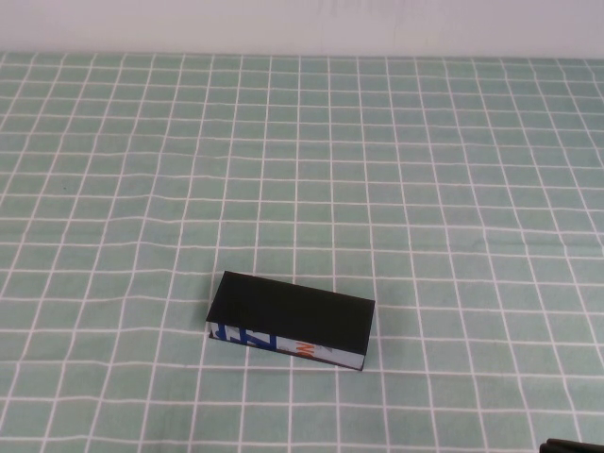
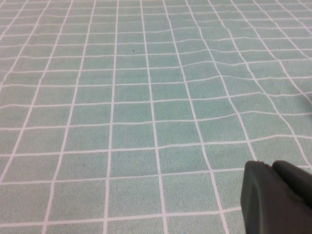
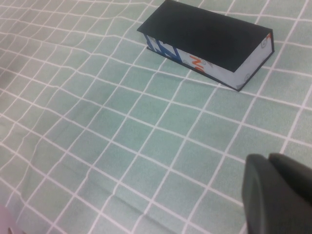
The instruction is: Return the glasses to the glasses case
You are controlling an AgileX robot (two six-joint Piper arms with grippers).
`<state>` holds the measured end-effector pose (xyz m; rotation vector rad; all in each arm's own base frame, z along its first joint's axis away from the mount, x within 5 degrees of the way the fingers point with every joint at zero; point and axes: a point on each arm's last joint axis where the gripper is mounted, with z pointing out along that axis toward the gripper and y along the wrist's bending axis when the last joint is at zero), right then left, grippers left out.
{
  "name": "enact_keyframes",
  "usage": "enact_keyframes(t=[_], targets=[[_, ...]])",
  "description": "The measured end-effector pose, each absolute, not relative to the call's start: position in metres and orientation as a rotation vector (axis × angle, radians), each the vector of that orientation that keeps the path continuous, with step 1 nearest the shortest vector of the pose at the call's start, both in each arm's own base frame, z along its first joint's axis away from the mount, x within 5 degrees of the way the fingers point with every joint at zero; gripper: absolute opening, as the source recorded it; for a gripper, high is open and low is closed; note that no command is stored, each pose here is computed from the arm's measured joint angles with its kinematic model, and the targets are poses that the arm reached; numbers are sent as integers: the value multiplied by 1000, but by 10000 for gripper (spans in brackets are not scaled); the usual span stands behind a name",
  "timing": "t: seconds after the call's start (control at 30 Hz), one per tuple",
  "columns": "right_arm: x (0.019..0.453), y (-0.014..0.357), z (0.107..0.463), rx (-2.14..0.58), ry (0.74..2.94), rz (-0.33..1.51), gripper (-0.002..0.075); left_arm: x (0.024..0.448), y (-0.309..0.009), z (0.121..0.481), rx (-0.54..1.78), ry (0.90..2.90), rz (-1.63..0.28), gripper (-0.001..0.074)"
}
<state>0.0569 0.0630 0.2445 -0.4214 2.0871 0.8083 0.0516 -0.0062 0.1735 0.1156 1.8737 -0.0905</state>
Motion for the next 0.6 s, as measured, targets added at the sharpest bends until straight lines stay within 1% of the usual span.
enact_keyframes(t=[0.13, 0.2, 0.27, 0.4, 0.53, 0.6], targets=[[50, 60, 249, -427, 2026, 810, -14, 52, -6, 173, 115, 1874, -92, -6], [46, 56, 252, -428, 1965, 767, -14, 52, -6, 173, 115, 1874, -92, -5], [44, 49, 255, -425, 1890, 668, -14, 52, -6, 173, 115, 1874, -92, -6], [39, 33, 259, -408, 1773, 412, -14, 52, -6, 174, 115, 1872, -92, -6], [37, 20, 257, -361, 1738, 193, -14, 52, -6, 174, 115, 1872, -92, -6], [38, 16, 250, -326, 1729, 134, -14, 52, -6, 174, 115, 1872, -92, -5]])
